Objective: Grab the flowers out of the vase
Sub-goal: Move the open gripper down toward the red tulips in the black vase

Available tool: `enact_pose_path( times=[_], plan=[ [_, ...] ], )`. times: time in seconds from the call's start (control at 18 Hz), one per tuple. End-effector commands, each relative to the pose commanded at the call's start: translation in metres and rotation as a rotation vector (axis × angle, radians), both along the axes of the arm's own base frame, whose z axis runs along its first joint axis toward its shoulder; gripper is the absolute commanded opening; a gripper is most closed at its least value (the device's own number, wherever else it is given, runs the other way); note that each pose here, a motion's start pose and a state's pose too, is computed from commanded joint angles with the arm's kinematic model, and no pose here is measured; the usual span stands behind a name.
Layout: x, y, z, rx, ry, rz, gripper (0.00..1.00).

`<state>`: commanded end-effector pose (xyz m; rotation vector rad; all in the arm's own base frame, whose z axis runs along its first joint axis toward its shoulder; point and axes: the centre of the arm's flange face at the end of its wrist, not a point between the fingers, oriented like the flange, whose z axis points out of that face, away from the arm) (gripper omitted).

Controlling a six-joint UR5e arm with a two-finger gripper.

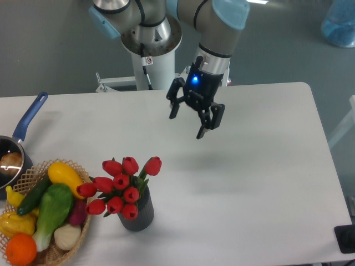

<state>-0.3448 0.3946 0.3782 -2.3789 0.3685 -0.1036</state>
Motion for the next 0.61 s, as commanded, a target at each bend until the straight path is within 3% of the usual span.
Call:
enact_pose_path(
  times=[0.44,0.61],
  plan=[
    [0.017,0.026,-0.018,-0.016,-0.060,-0.030,1.00],
    [0.020,0.040,-0.023,0.063,-0.109,-0.062,1.00]
  ],
)
